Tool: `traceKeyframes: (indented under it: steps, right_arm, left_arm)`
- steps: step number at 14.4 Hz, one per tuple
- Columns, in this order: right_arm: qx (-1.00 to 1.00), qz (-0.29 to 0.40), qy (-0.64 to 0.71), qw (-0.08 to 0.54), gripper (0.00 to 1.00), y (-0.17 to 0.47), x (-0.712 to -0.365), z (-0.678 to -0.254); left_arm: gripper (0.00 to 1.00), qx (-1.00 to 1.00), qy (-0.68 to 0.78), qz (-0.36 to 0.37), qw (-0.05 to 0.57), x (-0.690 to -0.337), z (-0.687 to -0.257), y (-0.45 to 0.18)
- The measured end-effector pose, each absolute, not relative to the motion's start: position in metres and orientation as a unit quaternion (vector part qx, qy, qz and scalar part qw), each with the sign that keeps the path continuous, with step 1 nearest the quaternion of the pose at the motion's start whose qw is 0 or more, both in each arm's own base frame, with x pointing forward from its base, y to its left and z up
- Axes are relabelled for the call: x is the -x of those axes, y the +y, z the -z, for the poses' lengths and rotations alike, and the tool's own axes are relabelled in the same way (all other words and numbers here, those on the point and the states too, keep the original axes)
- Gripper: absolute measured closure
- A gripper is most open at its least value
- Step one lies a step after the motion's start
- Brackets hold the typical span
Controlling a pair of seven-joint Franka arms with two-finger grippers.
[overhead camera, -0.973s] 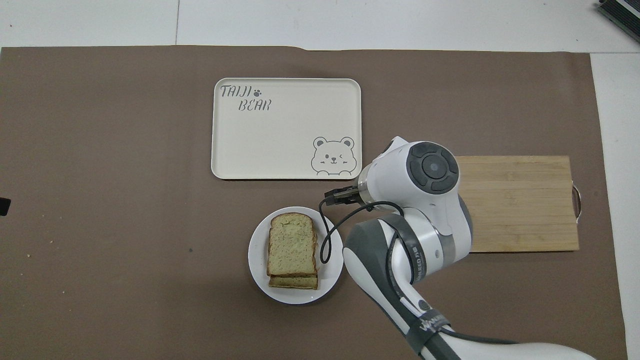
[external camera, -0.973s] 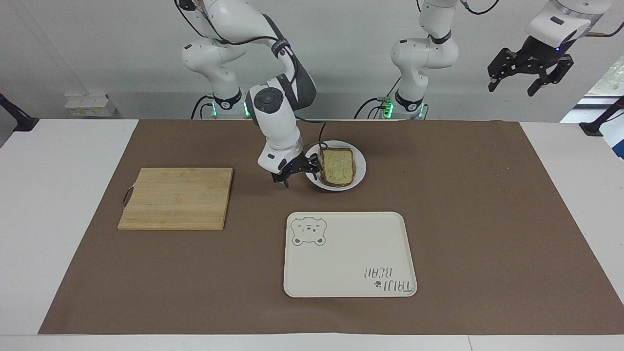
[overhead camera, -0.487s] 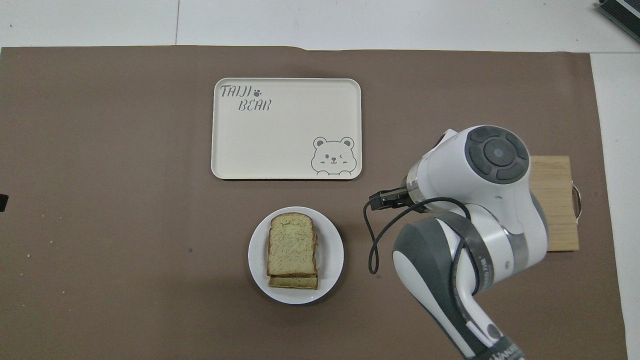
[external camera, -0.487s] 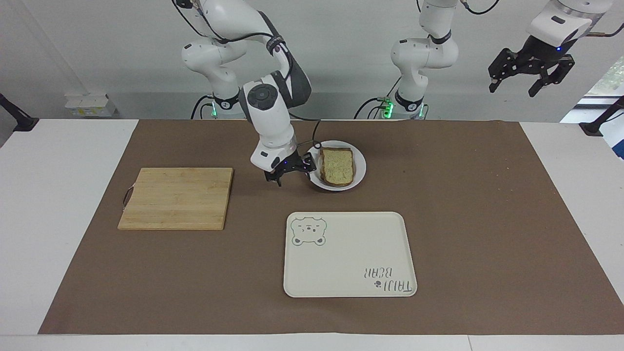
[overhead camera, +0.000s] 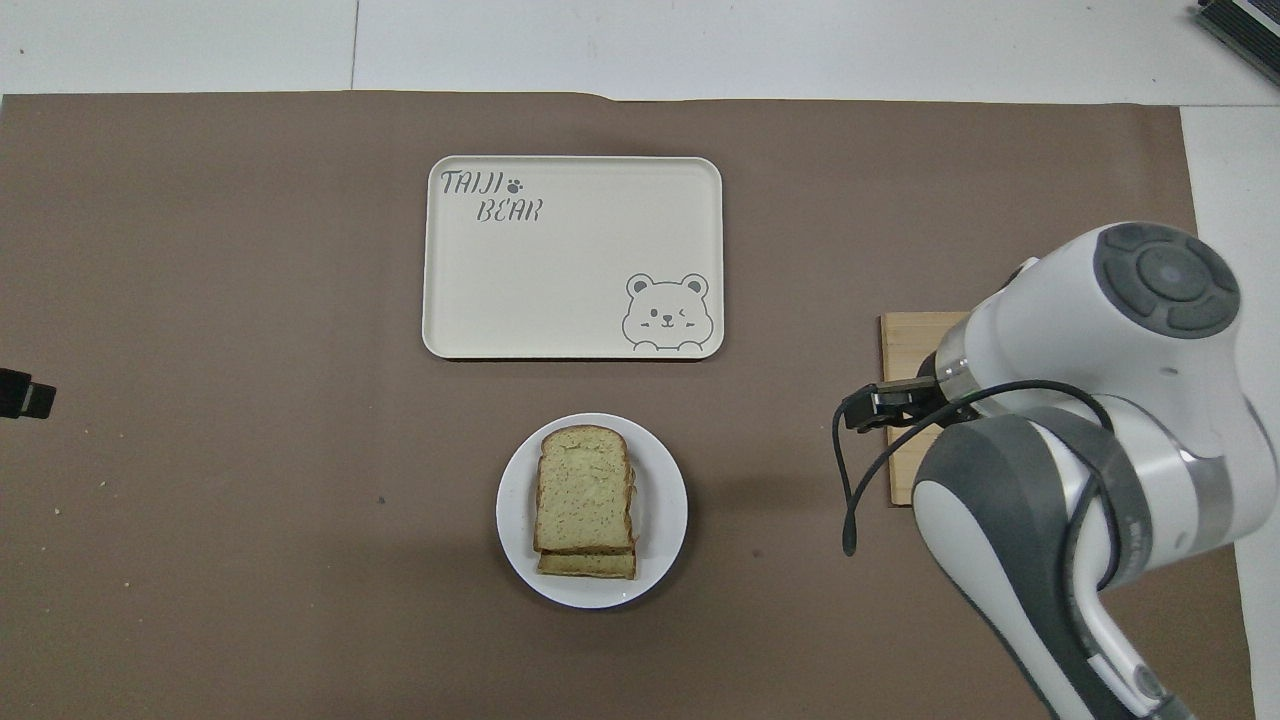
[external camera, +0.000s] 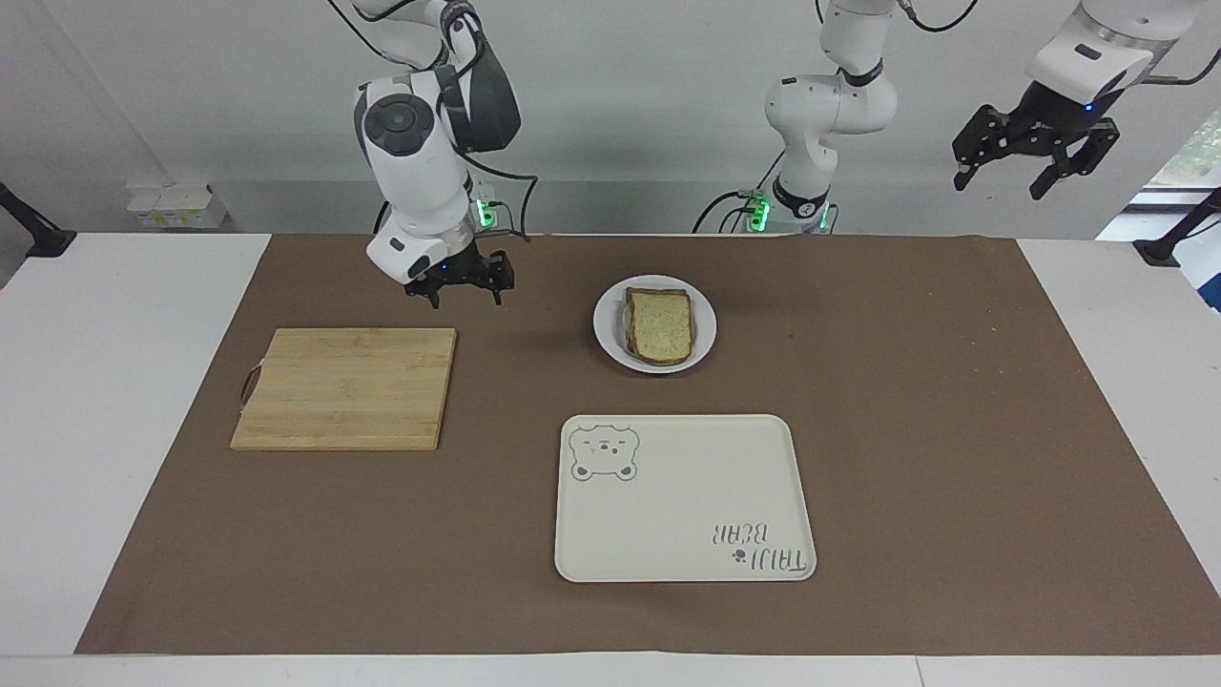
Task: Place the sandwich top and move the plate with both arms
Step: 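Withdraw the right gripper while the left gripper reaches toward the plate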
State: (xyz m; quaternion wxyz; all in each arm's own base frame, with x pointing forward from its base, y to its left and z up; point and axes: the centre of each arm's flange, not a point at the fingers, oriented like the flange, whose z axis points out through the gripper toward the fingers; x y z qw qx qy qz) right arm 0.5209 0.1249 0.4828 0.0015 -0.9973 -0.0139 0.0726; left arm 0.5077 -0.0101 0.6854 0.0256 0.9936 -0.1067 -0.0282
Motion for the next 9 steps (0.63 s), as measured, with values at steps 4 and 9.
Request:
traceKeyframes:
  steps: [4,9]
  right_arm:
    - [0.996,-0.086,0.028,0.001,0.00,0.070,-0.519,-0.493]
    - [0.996,-0.083,0.031,0.012,0.00,-0.005,-0.521,-0.496]
  left_arm:
    - [0.00,-0.989,-0.101,0.051,0.095,-0.521,-0.618,-0.020]
    - [0.00,-0.972,-0.083,0.058,0.212,-0.513,-0.525,-0.012]
